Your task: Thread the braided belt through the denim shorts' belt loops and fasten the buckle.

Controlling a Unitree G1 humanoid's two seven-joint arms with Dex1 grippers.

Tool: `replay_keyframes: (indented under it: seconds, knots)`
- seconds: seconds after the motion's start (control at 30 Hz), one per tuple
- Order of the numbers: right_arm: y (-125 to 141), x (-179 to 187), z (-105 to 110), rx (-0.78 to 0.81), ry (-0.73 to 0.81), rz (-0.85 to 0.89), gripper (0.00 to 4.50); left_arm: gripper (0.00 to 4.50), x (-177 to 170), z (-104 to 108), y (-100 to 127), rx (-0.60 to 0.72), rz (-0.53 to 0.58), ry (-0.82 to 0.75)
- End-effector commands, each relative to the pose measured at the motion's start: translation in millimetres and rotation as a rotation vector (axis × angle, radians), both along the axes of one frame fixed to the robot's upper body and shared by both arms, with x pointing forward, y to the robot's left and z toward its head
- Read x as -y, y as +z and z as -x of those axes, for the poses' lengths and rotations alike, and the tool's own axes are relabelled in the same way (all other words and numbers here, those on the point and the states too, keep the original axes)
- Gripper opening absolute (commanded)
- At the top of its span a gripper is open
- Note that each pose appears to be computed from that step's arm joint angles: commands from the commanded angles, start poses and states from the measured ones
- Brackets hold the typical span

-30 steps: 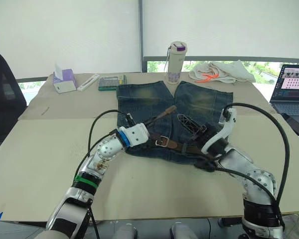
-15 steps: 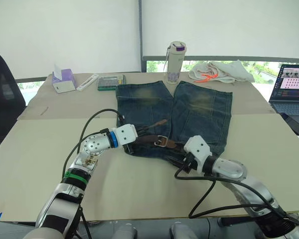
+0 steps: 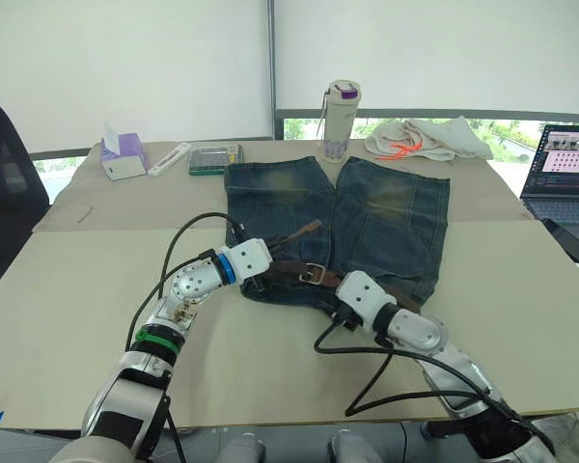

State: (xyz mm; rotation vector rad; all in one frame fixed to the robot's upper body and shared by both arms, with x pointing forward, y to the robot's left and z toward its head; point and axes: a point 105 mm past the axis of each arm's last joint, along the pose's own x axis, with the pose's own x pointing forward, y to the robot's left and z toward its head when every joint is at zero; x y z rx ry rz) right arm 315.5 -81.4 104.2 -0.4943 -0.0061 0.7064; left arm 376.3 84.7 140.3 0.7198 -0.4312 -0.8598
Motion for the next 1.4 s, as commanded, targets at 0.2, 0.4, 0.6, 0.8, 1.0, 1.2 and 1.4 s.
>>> replay_keyframes:
  seconds: [0.2,0.4,0.6,0.8,1.0,1.2,1.4]
  knots:
    - [83,-7,-6,-0.207,-0.058,-0.931,3.49,0.00,9,9,30,0.225,0.015,-0.028]
    - [92,-6,-7,-0.407,-0.050,-1.159,3.49,0.00,21,22,28,0.354,-0.048,-0.078]
    - [91,-1,-11,-0.506,-0.099,-1.238,2.34,0.00,25,28,27,0.433,-0.097,-0.105]
    - [94,-1,-9,-0.524,-0.079,-1.232,0.20,0.00,23,26,25,0.427,-0.079,-0.091]
    - [93,-1,-8,-0.542,-0.081,-1.232,0.00,0.75,25,27,20,0.369,-0.096,-0.117]
    - [92,1,-11,-0.520,-0.118,-1.237,0.00,2.70,14,25,30,0.256,0.025,-0.077]
    - [93,-1,-11,-0.472,-0.113,-1.224,0.00,4.45,-7,37,54,-0.056,0.359,-0.102]
